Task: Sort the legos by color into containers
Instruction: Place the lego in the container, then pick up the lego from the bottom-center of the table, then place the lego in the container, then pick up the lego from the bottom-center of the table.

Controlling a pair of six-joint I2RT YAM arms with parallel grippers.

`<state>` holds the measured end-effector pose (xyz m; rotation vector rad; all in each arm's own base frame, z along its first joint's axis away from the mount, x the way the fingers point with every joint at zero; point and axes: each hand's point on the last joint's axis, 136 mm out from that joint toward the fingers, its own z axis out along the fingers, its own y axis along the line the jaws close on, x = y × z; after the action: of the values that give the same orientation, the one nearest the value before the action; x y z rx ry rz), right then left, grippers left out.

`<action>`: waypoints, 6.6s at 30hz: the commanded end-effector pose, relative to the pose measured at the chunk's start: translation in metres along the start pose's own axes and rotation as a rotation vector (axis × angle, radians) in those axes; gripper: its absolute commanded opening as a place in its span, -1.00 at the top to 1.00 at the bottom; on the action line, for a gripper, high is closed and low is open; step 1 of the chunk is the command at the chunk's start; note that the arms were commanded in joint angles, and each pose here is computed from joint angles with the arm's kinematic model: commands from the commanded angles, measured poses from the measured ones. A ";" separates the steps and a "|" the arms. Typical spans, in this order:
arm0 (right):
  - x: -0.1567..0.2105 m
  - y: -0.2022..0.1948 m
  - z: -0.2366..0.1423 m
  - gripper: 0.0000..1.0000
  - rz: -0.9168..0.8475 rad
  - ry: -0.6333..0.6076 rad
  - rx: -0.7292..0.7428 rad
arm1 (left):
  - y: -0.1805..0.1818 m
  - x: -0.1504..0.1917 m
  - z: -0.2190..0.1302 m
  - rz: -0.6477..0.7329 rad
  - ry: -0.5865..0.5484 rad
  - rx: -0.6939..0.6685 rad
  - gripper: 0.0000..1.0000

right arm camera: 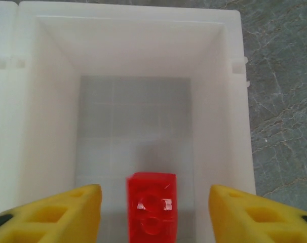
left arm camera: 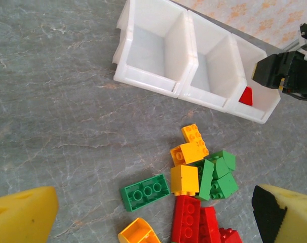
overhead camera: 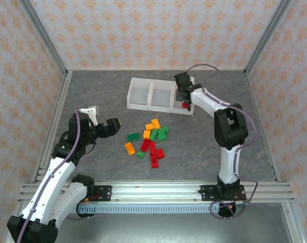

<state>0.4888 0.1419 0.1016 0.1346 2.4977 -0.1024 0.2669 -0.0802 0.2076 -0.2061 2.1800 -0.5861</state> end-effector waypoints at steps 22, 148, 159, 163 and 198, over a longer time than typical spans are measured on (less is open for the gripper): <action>0.047 0.042 -0.141 -0.79 0.166 0.031 -0.357 | 0.002 0.018 0.022 0.004 0.077 -0.001 -0.98; -0.027 0.023 -0.024 -0.41 -0.022 0.155 -0.169 | -0.030 0.021 0.009 0.077 0.063 0.128 -0.98; 0.039 0.049 -0.154 -0.85 0.063 0.112 -0.328 | -0.033 0.020 0.004 0.081 0.044 0.143 -0.99; 0.090 0.062 -0.189 -0.99 0.062 0.140 -0.370 | -0.033 0.020 0.003 0.077 0.041 0.137 -0.98; 0.330 0.127 -0.162 -0.40 -0.187 0.425 -0.227 | -0.020 0.015 -0.005 0.050 0.018 0.042 -0.98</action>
<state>0.1385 0.3237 0.0382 -0.2161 2.9392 0.2403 0.2520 -0.1037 0.2018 -0.1068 2.1961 -0.6200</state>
